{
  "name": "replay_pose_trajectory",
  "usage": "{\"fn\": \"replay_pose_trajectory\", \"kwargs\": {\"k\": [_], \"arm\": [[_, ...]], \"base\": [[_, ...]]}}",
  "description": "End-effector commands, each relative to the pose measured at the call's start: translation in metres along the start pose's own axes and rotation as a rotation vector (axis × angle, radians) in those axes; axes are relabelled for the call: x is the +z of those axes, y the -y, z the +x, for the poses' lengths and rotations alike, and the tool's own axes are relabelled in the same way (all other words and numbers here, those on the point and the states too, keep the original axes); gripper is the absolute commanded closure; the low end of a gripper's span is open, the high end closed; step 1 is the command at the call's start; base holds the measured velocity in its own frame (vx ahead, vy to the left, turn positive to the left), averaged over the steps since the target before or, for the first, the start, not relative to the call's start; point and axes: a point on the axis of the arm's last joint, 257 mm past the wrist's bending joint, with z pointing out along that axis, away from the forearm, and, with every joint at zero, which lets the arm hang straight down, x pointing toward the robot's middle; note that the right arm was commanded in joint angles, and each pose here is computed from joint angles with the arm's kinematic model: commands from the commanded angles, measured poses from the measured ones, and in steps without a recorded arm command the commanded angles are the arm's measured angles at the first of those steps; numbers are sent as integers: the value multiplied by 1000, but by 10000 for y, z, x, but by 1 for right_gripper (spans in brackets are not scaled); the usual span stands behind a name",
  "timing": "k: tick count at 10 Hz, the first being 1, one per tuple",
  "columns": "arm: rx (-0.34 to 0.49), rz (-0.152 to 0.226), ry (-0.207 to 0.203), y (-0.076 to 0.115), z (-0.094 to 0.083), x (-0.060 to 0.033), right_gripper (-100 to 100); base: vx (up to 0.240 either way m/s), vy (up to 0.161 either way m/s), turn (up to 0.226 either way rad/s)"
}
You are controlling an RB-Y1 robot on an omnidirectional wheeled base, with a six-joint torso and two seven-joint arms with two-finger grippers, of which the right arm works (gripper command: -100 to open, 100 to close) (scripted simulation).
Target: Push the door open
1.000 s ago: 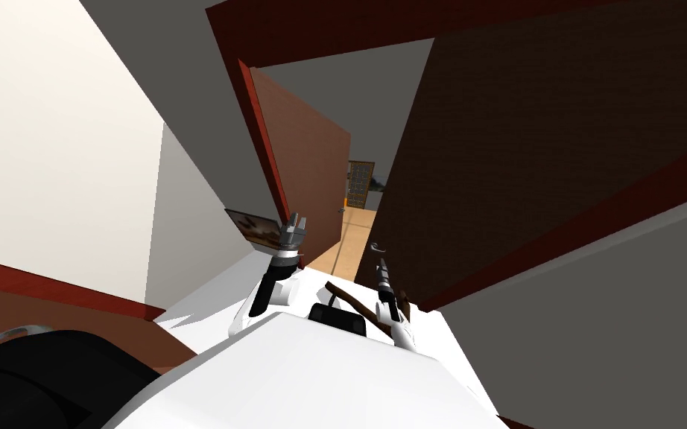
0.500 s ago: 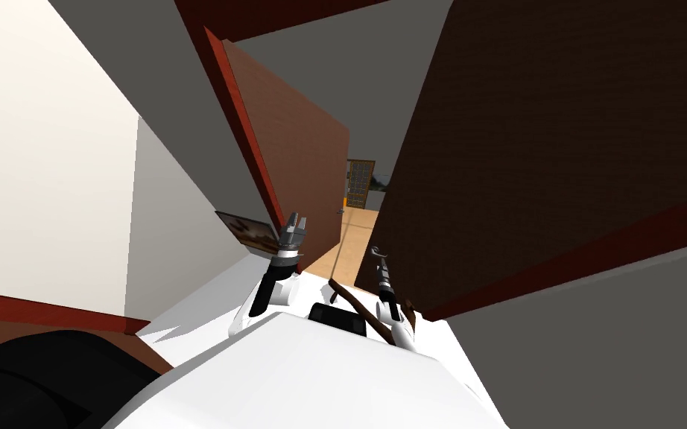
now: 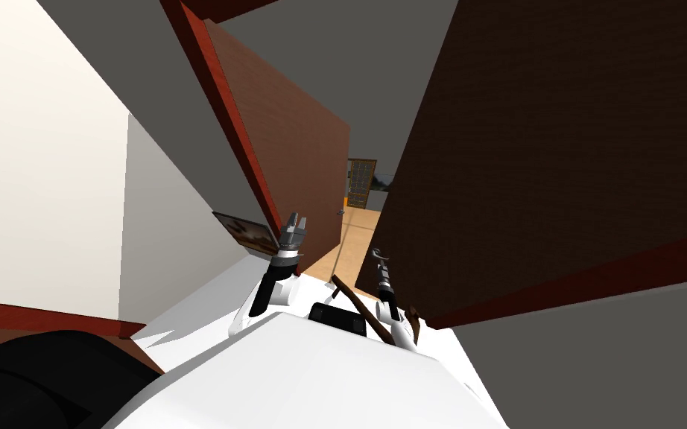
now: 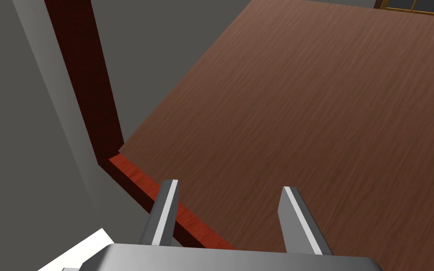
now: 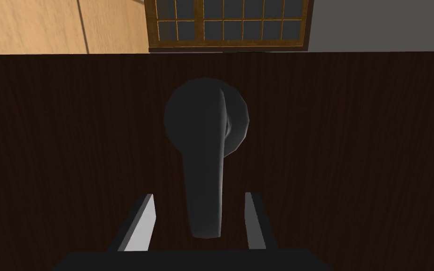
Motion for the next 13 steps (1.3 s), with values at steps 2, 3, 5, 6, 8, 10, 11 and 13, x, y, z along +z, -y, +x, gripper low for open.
{"fn": "replay_pose_trajectory", "kwargs": {"k": [2,3,5,6,8,10,11,13], "arm": [[0,0,0,2,-1,-2,100],[0,0,0,2,-1,-2,100],[0,0,0,2,-1,-2,100],[-5,-3,20,-2,-106,-20,-100],[-2,-5,35,1,-153,-41,-100],[1,-5,38,2,-153,-48,-100],[-3,-6,43,2,-192,-56,-100],[-6,-8,47,0,-220,-61,-100]], "base": [[-21,4,-2],[-12,2,1],[-3,1,0],[-99,84,-113],[-171,124,-94],[-126,100,-52],[82,13,25],[168,-16,20]]}}
